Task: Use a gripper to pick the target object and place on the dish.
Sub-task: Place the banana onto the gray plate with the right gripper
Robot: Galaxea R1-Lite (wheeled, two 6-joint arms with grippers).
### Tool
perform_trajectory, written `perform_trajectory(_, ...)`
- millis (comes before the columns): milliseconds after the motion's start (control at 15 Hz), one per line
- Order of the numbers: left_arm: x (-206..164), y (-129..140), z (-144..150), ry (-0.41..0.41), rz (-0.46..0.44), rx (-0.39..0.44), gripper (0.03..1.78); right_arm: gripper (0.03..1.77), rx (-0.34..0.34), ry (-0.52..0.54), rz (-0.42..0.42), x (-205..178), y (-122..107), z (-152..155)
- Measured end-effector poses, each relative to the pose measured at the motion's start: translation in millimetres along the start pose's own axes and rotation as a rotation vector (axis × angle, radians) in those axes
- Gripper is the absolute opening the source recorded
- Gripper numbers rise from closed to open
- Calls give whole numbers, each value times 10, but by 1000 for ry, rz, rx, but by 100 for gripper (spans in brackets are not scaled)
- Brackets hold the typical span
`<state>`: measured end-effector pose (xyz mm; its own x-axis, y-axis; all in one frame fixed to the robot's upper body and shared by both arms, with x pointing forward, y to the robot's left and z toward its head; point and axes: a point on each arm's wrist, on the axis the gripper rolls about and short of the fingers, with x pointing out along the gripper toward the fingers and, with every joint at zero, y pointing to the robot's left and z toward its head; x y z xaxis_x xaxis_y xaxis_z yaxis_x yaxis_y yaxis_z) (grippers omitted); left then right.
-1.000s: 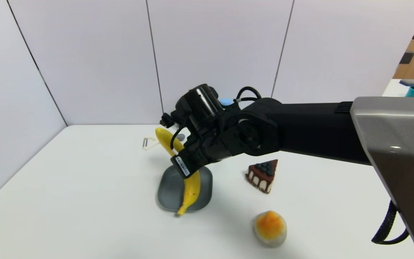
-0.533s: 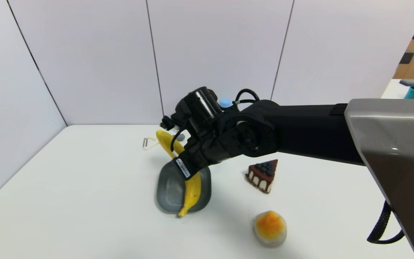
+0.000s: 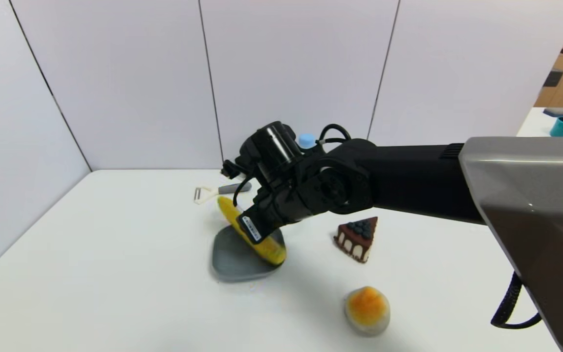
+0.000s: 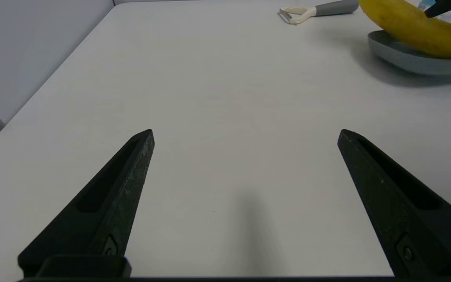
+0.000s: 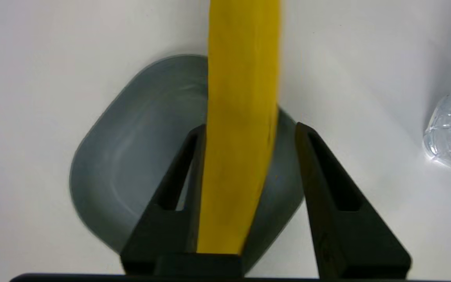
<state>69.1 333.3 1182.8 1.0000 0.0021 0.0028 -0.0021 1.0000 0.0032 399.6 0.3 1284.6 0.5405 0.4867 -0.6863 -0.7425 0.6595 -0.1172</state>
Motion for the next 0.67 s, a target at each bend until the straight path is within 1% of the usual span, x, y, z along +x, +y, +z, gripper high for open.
perform_trajectory(133, 0, 0, 0, 0, 0, 0, 169, 105, 1, 5, -1, 9, -13, -8)
perform_trajectory(267, 0, 0, 0, 0, 0, 0, 169, 120, 2, 5, -2, 8, -23, -8)
perform_trajectory(533, 0, 0, 0, 0, 0, 0, 169, 141, 6, -7, -5, -49, -35, 17)
perform_trajectory(667, 0, 0, 0, 0, 0, 0, 169, 147, 8, -40, -12, -170, -50, 75)
